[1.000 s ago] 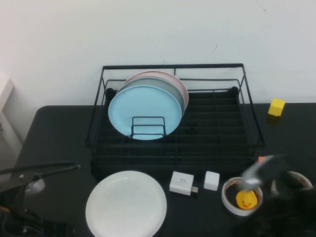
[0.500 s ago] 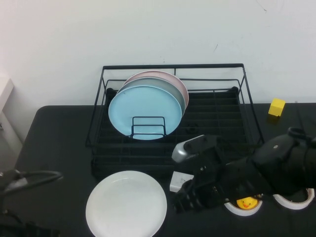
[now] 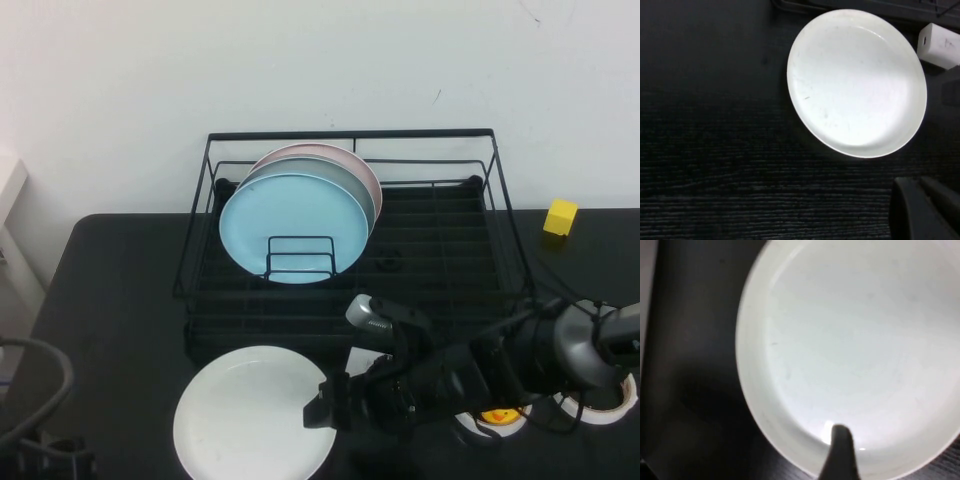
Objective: Place plate on rack
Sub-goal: Pick up the plate from the table
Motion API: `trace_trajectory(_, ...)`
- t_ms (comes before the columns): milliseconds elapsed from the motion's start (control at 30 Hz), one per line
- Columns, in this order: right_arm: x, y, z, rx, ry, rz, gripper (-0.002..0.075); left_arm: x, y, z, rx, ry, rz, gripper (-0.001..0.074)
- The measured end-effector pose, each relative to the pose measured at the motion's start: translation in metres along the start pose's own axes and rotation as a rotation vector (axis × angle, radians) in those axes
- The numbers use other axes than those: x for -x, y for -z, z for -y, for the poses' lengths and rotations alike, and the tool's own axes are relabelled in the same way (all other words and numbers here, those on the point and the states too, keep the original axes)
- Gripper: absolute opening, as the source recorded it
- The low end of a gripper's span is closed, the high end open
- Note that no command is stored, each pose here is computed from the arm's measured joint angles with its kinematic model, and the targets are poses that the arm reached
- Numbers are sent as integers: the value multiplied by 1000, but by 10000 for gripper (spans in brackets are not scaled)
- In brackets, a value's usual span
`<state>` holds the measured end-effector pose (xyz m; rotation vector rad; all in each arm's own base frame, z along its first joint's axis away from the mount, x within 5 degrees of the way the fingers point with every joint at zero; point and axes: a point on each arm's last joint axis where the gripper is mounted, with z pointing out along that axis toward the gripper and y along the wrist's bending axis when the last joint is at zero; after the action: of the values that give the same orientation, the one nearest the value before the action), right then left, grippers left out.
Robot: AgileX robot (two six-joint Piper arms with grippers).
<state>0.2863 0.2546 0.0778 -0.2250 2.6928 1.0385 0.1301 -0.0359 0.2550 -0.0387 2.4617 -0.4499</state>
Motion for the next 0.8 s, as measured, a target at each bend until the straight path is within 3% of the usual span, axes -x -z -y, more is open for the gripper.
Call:
trace_trajectory(567, 4, -34, 13, 21, -254, -46, 453, 2, 0, 1, -13, 32, 25, -1)
trace_trajectory(800, 0, -42, 20, 9, -283, -63, 411, 2, 0, 2, -23, 44, 26, -1)
